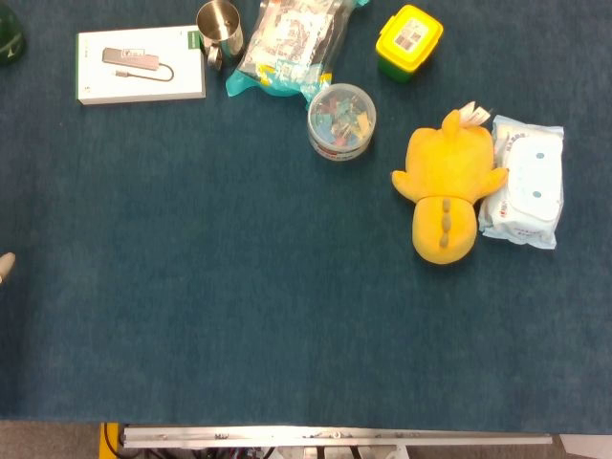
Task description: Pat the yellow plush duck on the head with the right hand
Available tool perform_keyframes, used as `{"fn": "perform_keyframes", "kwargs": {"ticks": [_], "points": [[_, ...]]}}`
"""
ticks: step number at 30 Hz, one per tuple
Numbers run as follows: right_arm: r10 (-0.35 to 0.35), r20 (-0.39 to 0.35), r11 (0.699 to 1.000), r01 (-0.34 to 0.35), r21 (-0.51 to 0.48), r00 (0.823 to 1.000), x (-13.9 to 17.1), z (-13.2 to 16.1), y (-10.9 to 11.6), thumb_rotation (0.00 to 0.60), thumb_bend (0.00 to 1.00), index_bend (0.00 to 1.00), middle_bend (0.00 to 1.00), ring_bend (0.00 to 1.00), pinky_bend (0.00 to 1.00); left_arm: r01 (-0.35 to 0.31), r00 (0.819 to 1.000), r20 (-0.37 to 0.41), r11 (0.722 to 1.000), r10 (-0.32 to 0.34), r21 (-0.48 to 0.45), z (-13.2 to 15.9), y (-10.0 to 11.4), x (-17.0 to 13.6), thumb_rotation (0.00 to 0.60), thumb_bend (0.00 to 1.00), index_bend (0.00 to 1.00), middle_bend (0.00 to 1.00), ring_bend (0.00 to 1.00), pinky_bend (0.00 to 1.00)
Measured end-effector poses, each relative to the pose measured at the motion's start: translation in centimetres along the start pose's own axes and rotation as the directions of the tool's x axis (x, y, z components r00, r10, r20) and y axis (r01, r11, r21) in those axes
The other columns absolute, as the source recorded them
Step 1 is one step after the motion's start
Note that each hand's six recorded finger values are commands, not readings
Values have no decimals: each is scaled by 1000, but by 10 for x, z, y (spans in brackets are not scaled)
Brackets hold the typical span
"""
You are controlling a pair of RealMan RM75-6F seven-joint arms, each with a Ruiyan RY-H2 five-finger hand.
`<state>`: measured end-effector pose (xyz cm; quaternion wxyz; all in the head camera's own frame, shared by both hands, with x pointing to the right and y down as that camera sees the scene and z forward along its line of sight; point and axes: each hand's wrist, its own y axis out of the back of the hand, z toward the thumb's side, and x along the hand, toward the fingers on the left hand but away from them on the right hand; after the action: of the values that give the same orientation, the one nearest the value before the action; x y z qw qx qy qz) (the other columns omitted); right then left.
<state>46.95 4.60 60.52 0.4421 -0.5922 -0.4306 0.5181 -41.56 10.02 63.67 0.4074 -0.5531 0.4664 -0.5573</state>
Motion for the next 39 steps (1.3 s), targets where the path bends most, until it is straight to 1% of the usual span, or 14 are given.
{"fn": "perform_keyframes", "kwargs": {"ticks": [3,9,15,18,20,22,23,25,28,31,34,39], "points": [[2,-3,1000,-2,-4,1000,-1,1,0,600,50,296,292,171,181,10,1000,-3,1000,-10,0,0,-2,0,589,136,105,150,146,52],[19,-30,999,-20,-25,999,-4,7,-2,600,26,296,292,171,181,9,1000,-1,1000,-9,-10,1,0,-2,591,136,106,150,146,52],[41,-110,998,-47,-52,993,-18,28,-3,600,0,296,292,163,177,21,1000,-5,999,-22,-24,0,0,-5,590,136,108,149,147,52],[49,-142,996,-60,-72,989,-27,39,-4,589,0,279,271,124,129,27,1000,-7,999,-27,-29,0,-1,-6,589,136,109,149,147,52],[66,-164,993,-80,-83,984,-34,47,-7,540,0,247,244,99,92,29,1000,-11,999,-29,-33,-1,-1,-7,589,136,109,148,147,52],[87,-187,990,-105,-90,978,-42,56,-11,478,0,233,229,82,61,32,999,-17,999,-32,-38,-3,0,-9,590,136,110,148,147,52],[95,-199,989,-116,-92,975,-46,61,-13,463,0,230,224,76,51,33,999,-20,999,-34,-40,-4,0,-9,589,136,110,148,147,52],[113,-226,985,-139,-101,968,-56,73,-18,387,0,217,207,54,16,37,999,-25,998,-38,-41,-5,0,-11,589,136,112,148,148,52],[138,-264,977,-175,-125,955,-69,91,-26,293,0,200,181,23,0,40,999,-32,998,-41,-45,-7,1,-13,589,136,113,148,148,52],[167,-295,966,-217,-143,941,-81,106,-36,241,0,172,150,0,0,41,998,-38,998,-43,-47,-8,1,-15,589,136,113,148,149,52],[197,-319,954,-256,-154,927,-92,119,-47,166,0,163,119,0,0,43,998,-43,998,-45,-51,-9,2,-17,589,136,114,148,149,52],[230,-348,942,-298,-157,909,-108,137,-62,75,0,155,94,0,0,45,998,-48,998,-48,-54,-10,2,-17,589,137,114,148,149,52]]}}
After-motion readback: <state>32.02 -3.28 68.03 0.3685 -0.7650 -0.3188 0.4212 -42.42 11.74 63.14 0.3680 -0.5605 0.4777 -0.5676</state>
